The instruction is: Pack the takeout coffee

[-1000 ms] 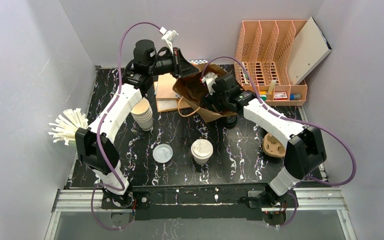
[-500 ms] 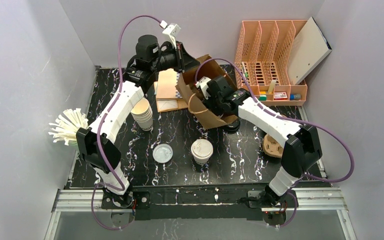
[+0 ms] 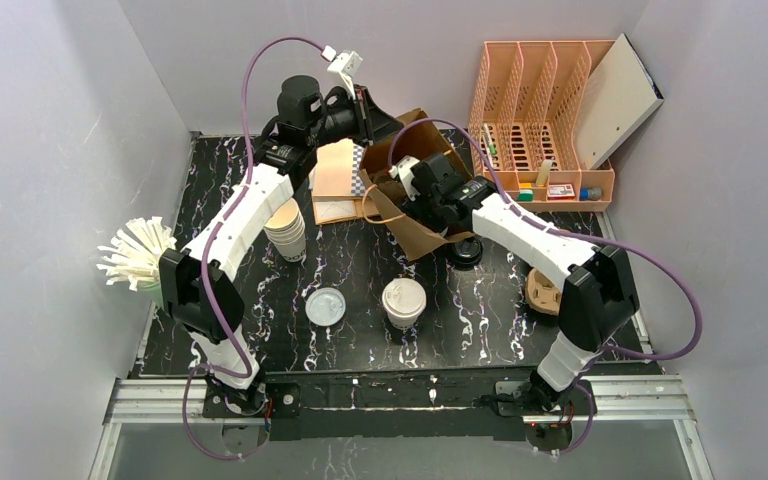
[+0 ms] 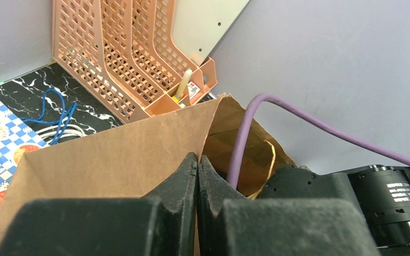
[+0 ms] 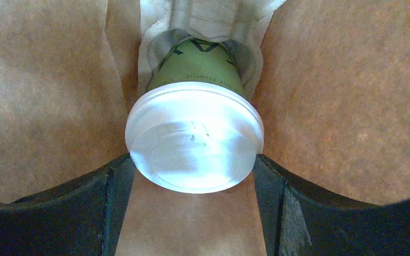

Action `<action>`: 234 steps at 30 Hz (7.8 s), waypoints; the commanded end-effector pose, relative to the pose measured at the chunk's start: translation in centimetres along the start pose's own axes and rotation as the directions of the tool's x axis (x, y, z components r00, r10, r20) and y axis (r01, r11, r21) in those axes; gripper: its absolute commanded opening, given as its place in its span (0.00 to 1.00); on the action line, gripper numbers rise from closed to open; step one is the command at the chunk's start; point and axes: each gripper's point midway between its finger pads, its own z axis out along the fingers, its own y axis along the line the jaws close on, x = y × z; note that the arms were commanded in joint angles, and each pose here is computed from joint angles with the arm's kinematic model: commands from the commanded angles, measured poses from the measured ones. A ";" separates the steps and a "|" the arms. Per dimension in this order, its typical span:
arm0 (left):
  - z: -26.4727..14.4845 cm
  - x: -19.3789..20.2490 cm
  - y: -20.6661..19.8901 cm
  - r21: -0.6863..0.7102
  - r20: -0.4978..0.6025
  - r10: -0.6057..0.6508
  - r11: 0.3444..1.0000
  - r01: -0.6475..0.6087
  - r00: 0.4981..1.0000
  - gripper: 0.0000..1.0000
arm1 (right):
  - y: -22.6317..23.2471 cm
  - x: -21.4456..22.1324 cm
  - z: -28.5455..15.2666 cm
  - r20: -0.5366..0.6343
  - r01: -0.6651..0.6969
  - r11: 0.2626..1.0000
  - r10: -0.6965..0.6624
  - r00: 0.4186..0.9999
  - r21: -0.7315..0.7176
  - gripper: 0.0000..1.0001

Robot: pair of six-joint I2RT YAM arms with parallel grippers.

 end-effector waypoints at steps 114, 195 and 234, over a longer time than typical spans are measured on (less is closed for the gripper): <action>-4.5 3.3 4.7 -0.416 -0.023 -0.147 0.901 0.124 0.989 0.03 | -4.1 -15.2 -18.6 0.652 -0.127 0.987 0.160 0.741 -0.098 0.98; -6.1 4.7 -0.2 -0.242 -0.317 -0.107 0.970 0.029 0.942 0.03 | -18.6 -14.9 -7.4 0.384 -0.593 0.800 0.578 0.720 -0.093 0.01; 4.2 -1.1 5.0 -0.107 -0.145 0.086 0.989 -0.102 0.986 0.54 | -11.4 -9.5 -12.5 0.143 -0.905 0.366 0.929 0.342 -0.216 0.68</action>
